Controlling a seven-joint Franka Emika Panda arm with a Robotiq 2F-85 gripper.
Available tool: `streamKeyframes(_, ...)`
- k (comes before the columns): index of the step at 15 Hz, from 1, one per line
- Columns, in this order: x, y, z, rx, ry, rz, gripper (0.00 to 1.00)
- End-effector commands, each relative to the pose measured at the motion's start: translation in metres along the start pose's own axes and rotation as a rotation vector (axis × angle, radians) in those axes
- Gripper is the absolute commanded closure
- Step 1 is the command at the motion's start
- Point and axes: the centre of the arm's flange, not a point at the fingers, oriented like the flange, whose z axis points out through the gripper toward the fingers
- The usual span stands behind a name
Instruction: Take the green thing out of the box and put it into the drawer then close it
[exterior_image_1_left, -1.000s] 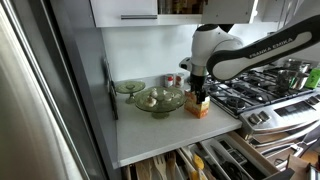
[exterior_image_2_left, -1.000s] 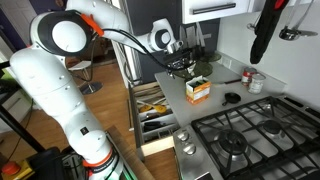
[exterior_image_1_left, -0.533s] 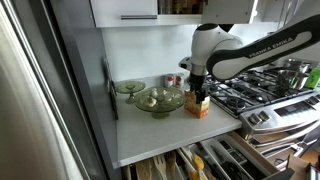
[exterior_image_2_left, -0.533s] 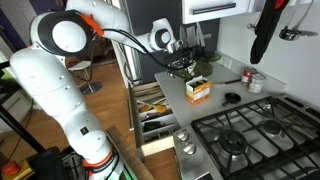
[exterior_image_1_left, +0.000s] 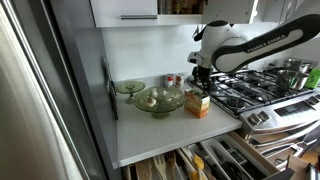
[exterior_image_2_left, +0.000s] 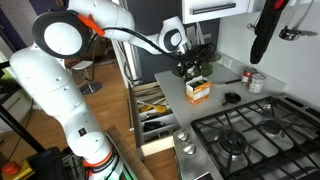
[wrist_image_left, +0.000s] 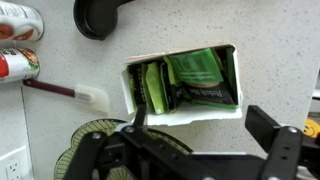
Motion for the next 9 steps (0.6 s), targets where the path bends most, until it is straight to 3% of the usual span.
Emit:
streamKeyframes(1, -0.022, -0.001, 0.007, 0.011, 0.083, -0.130, 0.00)
streamKeyframes(5, -0.033, -0.006, 0.010, 0.040, 0.149, -0.232, 0.00)
streamKeyframes(9, -0.043, -0.009, 0.010, 0.040, 0.137, -0.283, 0.00)
